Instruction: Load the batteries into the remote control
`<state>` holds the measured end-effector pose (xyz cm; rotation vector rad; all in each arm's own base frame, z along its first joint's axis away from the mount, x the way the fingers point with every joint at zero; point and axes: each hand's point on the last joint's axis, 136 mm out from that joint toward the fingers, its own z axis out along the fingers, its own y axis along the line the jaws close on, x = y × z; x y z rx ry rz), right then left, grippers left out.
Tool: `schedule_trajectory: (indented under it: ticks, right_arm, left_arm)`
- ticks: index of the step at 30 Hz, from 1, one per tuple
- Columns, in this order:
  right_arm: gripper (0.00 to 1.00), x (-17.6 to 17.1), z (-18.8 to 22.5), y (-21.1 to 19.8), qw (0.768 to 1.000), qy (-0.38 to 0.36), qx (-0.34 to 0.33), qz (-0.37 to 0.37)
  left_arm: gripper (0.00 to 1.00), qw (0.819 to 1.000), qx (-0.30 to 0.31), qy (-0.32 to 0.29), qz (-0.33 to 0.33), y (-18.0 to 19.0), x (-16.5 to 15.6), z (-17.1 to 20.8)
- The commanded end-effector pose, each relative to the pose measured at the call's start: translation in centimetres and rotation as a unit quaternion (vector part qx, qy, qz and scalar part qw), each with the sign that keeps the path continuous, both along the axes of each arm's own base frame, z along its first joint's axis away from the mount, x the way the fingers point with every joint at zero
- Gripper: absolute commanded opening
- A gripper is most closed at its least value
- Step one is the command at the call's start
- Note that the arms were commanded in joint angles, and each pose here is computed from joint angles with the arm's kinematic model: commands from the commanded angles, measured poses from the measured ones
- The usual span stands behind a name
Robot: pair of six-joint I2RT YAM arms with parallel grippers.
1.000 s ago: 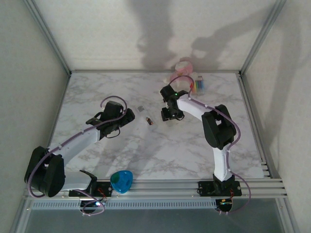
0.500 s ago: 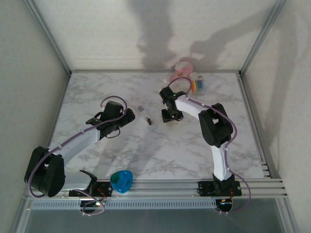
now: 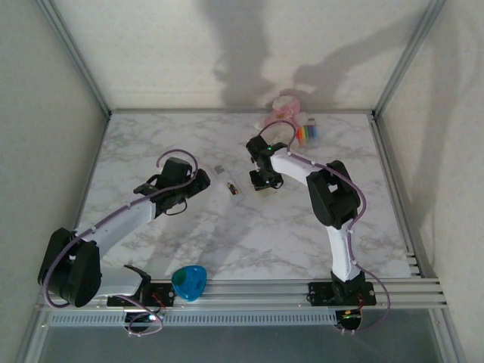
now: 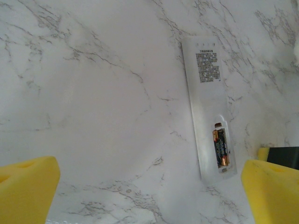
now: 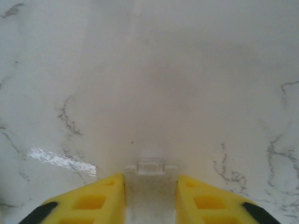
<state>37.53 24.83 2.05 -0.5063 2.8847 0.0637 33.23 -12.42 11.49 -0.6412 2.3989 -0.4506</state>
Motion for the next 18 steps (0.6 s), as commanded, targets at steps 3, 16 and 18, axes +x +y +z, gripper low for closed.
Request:
schedule_trajectory:
  ticks: [3,16,18]
  right_arm:
    - [0.24,-0.2,0.3,0.8,1.000,-0.007,-0.005,0.012]
    - [0.25,-0.7,5.5,4.4,0.997,-0.069,0.017,0.043]
    - [0.25,-1.0,6.0,5.5,0.996,-0.075,0.022,0.052]
  left_arm:
    - [0.99,1.000,-0.001,0.007,0.002,0.6,-0.8,-0.4]
    - [1.00,0.999,0.010,0.000,0.041,2.5,-2.1,-0.1]
    - [0.99,0.998,0.011,-0.002,0.058,3.3,-2.5,0.0]
